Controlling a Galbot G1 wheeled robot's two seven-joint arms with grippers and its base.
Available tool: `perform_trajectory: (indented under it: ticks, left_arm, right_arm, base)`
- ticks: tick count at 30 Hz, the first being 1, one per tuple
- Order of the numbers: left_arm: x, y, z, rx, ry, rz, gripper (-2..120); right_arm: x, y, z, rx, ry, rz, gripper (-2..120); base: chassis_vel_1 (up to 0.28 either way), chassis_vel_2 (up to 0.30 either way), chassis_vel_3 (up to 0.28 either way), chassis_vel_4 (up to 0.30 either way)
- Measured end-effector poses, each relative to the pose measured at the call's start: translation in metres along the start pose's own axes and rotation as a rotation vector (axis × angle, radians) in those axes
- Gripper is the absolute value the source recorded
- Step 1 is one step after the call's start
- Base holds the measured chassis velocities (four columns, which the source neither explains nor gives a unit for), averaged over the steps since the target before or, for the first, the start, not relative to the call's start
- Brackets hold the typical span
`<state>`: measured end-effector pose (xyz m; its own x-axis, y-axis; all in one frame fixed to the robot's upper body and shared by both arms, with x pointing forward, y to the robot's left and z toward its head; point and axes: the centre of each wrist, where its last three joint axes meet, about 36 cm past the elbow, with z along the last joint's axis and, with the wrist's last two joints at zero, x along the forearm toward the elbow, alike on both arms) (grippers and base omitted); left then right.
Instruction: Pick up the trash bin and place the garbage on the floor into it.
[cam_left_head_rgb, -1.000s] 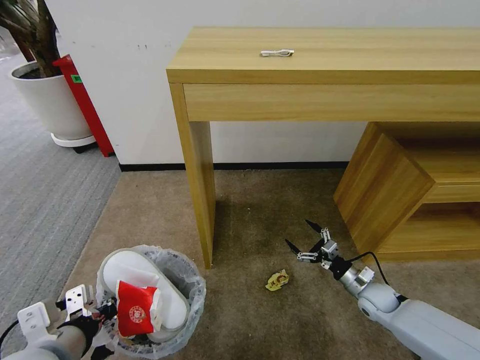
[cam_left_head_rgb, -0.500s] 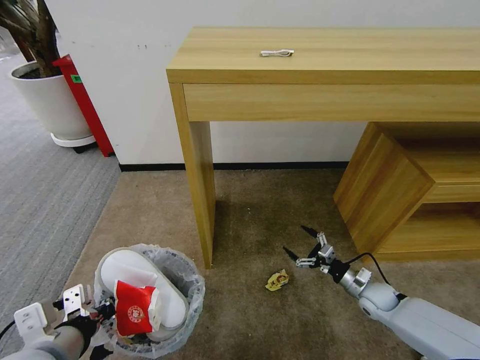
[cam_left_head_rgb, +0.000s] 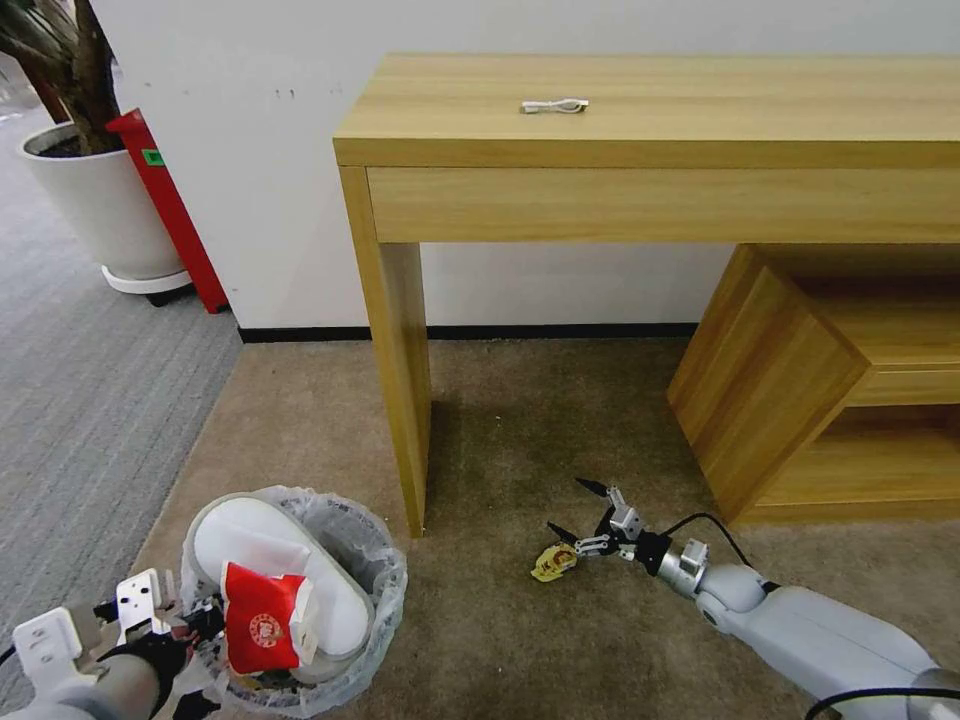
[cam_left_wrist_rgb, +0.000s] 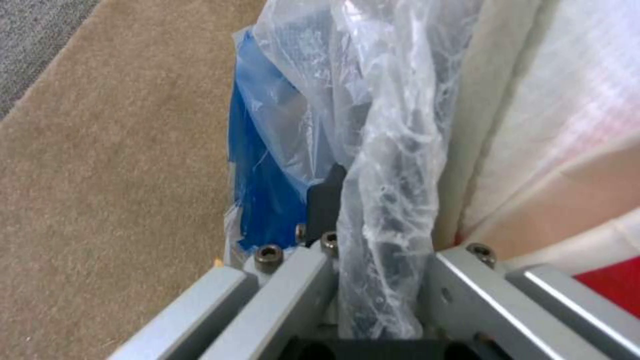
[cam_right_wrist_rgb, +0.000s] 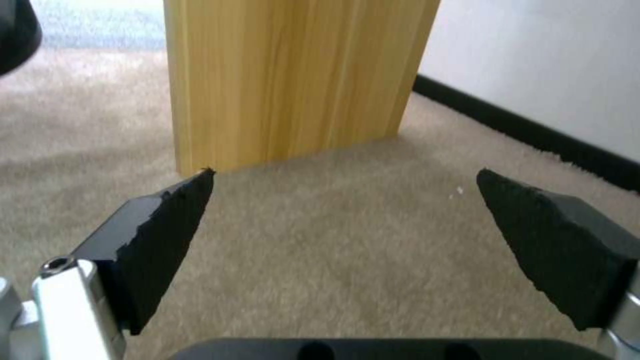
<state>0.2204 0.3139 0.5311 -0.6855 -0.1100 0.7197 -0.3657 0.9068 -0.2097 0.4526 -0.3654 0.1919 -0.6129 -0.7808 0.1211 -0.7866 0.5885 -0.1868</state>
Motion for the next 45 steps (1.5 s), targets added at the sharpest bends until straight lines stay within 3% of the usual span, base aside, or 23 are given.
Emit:
perform_trajectory:
  ticks: [20, 30, 45]
  left_arm:
    - [-0.001, -0.001, 0.002, 0.014, 0.004, 0.000, 0]
    - [0.002, -0.002, 0.004, 0.019, 0.003, -0.002, 0]
    - [0.003, -0.001, 0.006, 0.021, 0.009, -0.005, 0]
  right_arm:
    - [0.008, -0.005, 0.034, 0.039, 0.121, -0.017, 100]
    - [0.011, 0.005, 0.049, 0.020, 0.166, -0.093, 100]
    - [0.017, 0.012, 0.064, 0.000, 0.216, -0.116, 100]
  base:
    - [0.000, 0.000, 0.000, 0.000]
    - [0.000, 0.000, 0.000, 0.000]
    - [0.000, 0.000, 0.000, 0.000]
